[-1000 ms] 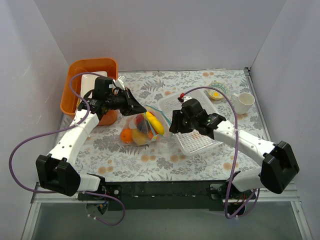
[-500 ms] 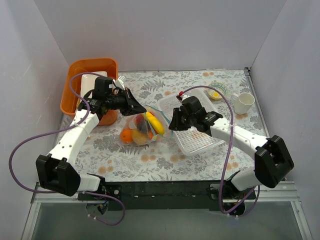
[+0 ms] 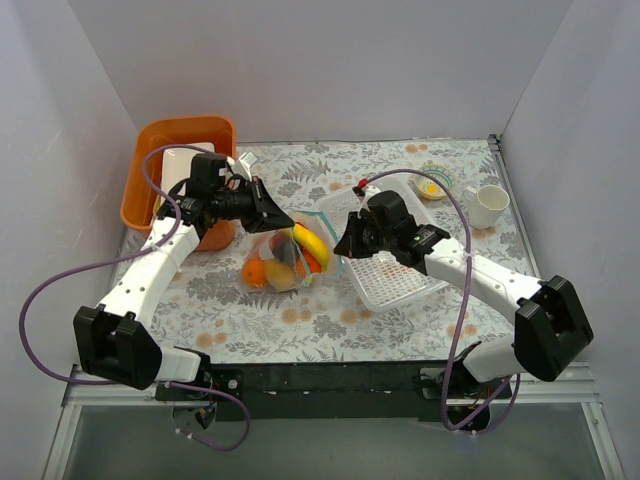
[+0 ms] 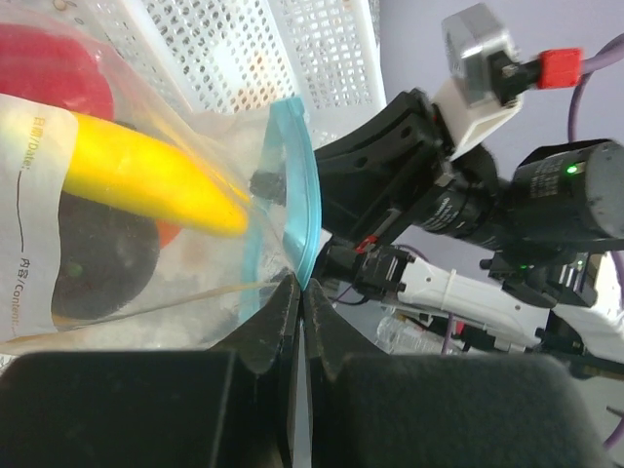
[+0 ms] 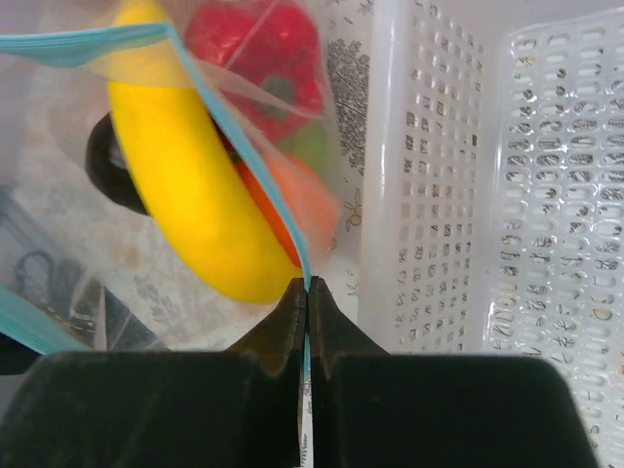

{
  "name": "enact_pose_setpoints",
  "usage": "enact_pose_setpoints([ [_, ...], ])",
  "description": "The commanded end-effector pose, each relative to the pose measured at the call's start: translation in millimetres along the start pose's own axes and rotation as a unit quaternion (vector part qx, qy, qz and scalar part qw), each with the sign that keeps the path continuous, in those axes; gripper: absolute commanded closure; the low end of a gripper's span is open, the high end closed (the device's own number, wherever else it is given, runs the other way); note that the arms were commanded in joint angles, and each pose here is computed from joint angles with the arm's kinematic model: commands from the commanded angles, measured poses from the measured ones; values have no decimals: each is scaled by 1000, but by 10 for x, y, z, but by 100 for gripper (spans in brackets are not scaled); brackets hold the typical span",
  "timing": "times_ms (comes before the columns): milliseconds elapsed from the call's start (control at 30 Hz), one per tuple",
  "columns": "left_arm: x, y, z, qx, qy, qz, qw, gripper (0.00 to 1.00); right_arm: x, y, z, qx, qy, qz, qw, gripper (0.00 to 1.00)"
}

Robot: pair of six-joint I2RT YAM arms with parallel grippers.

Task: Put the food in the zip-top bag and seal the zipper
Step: Adjust the zipper food storage bag at the center of the board.

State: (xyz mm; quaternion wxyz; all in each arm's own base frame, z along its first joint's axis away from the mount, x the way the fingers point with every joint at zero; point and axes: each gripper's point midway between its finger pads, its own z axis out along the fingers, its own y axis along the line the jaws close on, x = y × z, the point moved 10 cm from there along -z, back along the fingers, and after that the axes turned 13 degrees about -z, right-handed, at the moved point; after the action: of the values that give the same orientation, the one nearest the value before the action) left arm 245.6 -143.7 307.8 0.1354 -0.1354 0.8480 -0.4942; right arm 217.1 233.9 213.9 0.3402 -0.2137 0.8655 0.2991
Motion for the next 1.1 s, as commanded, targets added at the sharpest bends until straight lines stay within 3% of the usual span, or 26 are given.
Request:
enact_pose_setpoints([
  [0,52,43,-5,8,53,21,998,100,-324,152,-202,-38,-100,-7,994,99],
  [167,78,106,23,0,80,12,997,100,-601,325,-338,-97,-152,-17,983,99],
  [333,22,-93,-57,16,47,28,998,98,-777,464,-325,-158,-143,-30,977,99],
  [400,-1,-169,-45,35,60,24,997,98,-834,486,-306,-164,-142,-32,976,99],
  [833,216,-22,362,27,135,15,990,91,-884,363,-111,-94,-148,5,984,99],
  [867,209,5,407,17,129,13,991,82,-869,352,-128,-88,-148,6,985,99],
  [933,207,12,450,15,124,12,992,81,-839,299,-180,-53,-145,15,988,99],
  [1067,166,-88,394,18,68,30,997,25,-780,223,-284,6,-122,32,992,99],
])
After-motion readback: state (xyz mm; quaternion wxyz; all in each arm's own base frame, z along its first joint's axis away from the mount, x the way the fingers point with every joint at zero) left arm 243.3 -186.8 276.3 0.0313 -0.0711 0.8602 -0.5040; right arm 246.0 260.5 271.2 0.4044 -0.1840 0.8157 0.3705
